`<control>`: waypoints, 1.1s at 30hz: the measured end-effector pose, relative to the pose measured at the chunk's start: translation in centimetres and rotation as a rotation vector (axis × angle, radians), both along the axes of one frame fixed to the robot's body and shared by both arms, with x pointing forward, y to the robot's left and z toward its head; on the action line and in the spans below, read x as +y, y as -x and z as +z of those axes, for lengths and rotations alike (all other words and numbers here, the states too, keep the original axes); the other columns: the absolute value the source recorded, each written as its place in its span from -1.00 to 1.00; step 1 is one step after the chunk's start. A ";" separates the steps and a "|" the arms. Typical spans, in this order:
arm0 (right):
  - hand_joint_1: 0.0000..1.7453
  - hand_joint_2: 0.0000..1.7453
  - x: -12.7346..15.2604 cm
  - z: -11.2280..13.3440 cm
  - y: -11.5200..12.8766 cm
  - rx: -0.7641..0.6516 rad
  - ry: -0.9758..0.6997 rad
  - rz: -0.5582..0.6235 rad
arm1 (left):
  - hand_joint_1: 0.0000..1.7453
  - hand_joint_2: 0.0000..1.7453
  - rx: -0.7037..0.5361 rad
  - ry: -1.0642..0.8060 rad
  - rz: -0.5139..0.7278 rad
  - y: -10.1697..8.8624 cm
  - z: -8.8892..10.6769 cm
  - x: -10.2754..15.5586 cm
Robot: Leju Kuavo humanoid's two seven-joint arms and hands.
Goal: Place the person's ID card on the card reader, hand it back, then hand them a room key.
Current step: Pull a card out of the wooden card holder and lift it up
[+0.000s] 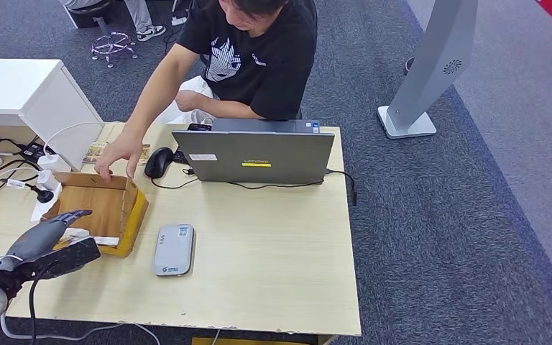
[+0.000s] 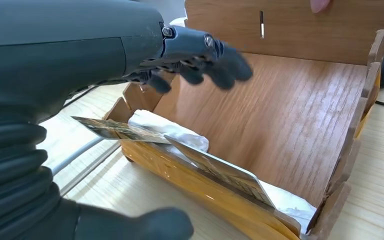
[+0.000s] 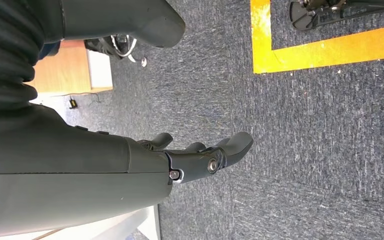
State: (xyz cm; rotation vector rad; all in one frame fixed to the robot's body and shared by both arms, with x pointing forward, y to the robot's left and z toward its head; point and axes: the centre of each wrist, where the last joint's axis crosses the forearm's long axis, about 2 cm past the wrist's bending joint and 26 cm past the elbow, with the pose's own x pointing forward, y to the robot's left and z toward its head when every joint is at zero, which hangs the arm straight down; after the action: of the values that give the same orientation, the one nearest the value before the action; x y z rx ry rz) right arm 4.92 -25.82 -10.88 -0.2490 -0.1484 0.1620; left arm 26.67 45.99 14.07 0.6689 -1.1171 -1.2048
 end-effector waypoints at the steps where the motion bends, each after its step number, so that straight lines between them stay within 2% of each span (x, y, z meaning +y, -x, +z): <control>1: -1.00 1.00 0.0 0.0 0.0 0.000 0.000 0.000 | 0.70 1.00 0.000 -0.001 0.000 0.0 0.0 0.0; 5: -1.00 1.00 0.0 0.0 0.0 0.000 0.000 0.000 | 0.73 1.00 -0.002 -0.005 0.000 0.1 -0.1 0.0; 10: -1.00 1.00 0.0 0.0 0.0 -0.001 0.000 0.003 | 0.98 1.00 -0.007 0.000 0.001 0.1 -0.2 -0.2; 25: -1.00 1.00 0.0 0.0 0.0 -0.002 0.001 0.011 | 1.00 1.00 -0.034 -0.001 -0.011 0.5 -0.9 -0.9; 33: -1.00 1.00 -0.1 0.0 0.0 -0.003 0.002 0.008 | 1.00 1.00 -0.160 -0.072 -0.008 -0.3 -0.7 -2.0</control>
State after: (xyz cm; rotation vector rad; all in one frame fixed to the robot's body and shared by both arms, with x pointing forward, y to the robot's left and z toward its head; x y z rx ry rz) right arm 4.88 -25.90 -10.89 -0.2508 -0.1526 0.1699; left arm 26.93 43.99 13.35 0.8284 -1.2145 -1.2191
